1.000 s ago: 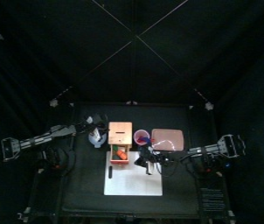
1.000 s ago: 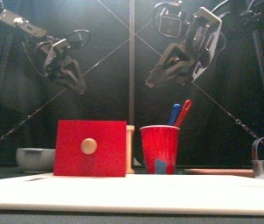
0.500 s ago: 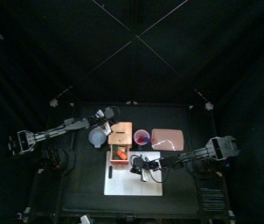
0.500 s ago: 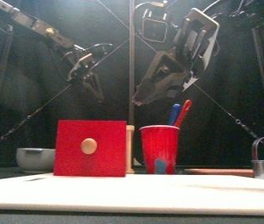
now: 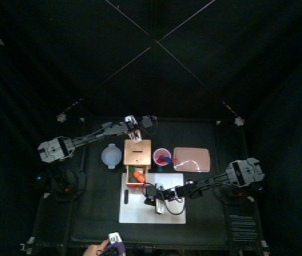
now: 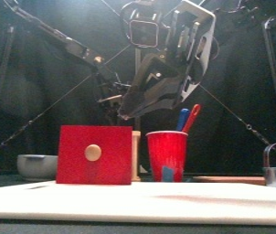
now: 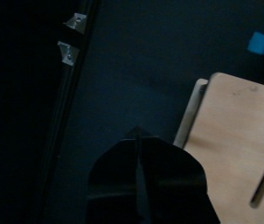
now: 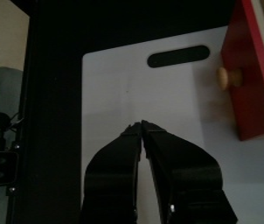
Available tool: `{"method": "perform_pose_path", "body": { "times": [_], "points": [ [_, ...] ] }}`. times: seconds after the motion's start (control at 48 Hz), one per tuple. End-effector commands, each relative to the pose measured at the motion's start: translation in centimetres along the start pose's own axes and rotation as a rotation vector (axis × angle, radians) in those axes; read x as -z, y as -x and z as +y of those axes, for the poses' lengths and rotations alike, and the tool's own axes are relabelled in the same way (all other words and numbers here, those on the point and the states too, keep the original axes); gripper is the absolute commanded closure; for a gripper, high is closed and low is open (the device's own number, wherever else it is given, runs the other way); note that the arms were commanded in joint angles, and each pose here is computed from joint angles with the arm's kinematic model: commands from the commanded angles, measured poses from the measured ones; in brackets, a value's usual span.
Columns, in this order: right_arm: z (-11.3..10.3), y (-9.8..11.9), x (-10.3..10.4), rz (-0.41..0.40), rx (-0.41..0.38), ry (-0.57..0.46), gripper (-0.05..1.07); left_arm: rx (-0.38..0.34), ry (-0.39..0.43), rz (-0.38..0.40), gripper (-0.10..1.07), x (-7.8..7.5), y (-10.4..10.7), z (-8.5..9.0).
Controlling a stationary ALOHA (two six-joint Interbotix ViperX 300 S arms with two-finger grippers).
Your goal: Close drawer
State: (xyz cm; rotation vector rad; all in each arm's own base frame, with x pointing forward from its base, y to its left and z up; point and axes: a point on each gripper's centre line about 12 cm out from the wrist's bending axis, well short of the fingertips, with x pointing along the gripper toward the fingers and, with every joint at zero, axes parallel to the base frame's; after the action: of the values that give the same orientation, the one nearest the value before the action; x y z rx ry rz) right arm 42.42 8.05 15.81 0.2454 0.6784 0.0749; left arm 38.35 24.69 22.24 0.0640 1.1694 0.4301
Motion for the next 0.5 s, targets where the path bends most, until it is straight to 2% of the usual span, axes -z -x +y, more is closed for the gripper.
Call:
{"method": "perform_pose_path", "body": {
  "times": [0.0, 0.208, 0.479],
  "points": [
    [0.5, 0.1, -1.1, -0.03, -0.013, -0.001, 0.52, -0.007, -0.013, -0.029, 0.61, -1.3, 0.3, 0.6],
    [0.3, -1.5, -0.8, -0.01, -0.004, -0.009, 0.52, 0.025, -0.043, -0.012, 0.61, -1.1, -0.7, 0.1],
    [0.0, -3.9, -2.5, 0.016, 0.03, -0.017, 0.52, 0.077, -0.087, 0.026, 0.61, 0.3, -2.2, -1.0]
  ]
}}
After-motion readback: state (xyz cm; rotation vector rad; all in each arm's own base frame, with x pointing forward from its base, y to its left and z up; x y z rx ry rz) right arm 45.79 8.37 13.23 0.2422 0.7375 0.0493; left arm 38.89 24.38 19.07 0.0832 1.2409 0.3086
